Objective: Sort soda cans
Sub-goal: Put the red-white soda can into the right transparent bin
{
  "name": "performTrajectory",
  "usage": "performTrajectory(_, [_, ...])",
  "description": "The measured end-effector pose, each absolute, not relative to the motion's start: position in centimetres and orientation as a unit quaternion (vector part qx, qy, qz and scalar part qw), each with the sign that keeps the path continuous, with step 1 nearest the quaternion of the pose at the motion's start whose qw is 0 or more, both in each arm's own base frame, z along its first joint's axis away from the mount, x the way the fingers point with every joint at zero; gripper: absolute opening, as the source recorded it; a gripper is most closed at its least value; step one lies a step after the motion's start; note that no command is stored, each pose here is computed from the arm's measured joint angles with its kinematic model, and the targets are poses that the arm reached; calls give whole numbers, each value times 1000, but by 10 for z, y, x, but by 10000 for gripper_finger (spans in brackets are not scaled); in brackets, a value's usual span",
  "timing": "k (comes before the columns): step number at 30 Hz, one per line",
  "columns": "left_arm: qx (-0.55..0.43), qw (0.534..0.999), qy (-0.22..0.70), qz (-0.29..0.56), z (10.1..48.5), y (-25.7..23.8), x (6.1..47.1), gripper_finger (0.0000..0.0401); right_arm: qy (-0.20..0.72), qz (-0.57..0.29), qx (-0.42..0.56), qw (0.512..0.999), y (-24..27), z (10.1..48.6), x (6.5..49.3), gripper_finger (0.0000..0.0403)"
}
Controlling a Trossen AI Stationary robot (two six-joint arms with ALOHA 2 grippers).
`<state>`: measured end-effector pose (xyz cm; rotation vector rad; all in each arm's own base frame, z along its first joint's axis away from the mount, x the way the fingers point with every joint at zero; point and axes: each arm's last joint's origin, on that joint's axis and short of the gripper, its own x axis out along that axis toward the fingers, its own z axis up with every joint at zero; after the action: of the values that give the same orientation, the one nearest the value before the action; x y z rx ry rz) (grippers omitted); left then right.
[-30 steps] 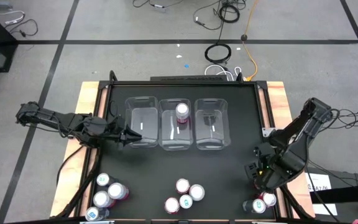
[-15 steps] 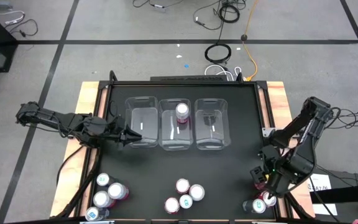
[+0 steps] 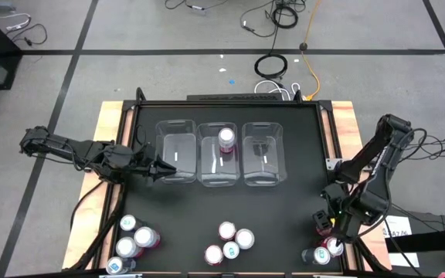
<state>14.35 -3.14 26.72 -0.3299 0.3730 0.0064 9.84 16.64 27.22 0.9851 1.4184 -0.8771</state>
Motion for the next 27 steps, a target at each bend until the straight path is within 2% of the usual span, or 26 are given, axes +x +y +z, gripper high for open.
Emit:
performTrajectory(11, [-175,967,185,5,267,-31,144,54,624,-362,431,542,161,250,93,339])
performTrajectory(27, [-175,967,185,5,267,-31,144,54,643,-348,436,525,165,249,94,339])
